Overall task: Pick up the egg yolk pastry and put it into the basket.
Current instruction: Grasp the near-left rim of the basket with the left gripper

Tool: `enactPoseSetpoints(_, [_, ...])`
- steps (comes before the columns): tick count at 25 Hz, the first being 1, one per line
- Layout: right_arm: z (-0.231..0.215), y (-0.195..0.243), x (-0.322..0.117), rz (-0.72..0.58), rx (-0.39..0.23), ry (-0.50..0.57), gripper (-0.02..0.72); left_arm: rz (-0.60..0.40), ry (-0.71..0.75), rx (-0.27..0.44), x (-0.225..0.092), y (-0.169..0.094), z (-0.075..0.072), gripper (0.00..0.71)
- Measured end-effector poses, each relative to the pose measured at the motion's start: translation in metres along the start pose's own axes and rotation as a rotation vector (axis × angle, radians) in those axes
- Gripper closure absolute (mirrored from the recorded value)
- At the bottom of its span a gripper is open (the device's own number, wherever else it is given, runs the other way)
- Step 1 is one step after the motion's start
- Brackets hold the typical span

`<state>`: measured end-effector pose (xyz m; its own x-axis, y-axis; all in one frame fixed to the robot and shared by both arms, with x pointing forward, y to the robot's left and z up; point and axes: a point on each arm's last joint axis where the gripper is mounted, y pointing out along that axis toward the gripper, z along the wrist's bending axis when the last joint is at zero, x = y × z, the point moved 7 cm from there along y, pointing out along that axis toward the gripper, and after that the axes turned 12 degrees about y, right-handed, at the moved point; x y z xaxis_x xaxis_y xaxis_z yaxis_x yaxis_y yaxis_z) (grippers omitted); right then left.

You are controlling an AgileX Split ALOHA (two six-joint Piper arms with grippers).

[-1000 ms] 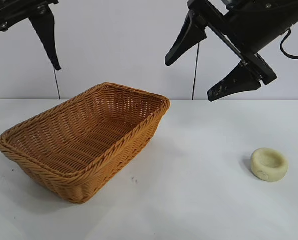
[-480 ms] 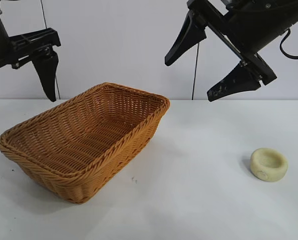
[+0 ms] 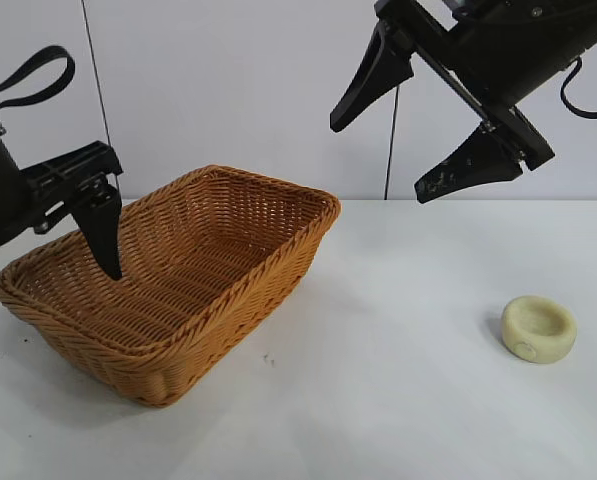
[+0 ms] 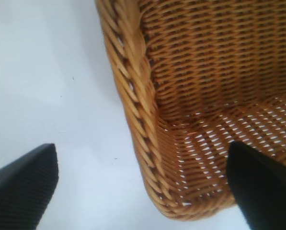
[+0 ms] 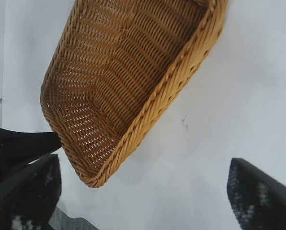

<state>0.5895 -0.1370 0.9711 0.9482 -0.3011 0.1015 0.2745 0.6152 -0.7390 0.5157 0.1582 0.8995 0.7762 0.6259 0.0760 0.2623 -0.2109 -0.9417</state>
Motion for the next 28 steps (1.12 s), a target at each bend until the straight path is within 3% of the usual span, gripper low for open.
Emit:
enactPoseSetpoints(6, [0.000,0.000,0.000,0.000,0.000,0.000,0.028,-0.066,-0.067,-0.058,0.025,0.000,0.001,0.027])
enactPoseSetpoints(14, [0.000,0.000,0.000,0.000,0.000,0.000,0.028,-0.071,-0.072,-0.058,0.028,0.000,0.002,0.027])
enactPoseSetpoints(28, [0.000,0.000,0.000,0.001,0.000,0.000,0.028,-0.019,-0.058,-0.003,0.028,0.064,0.009,0.028])
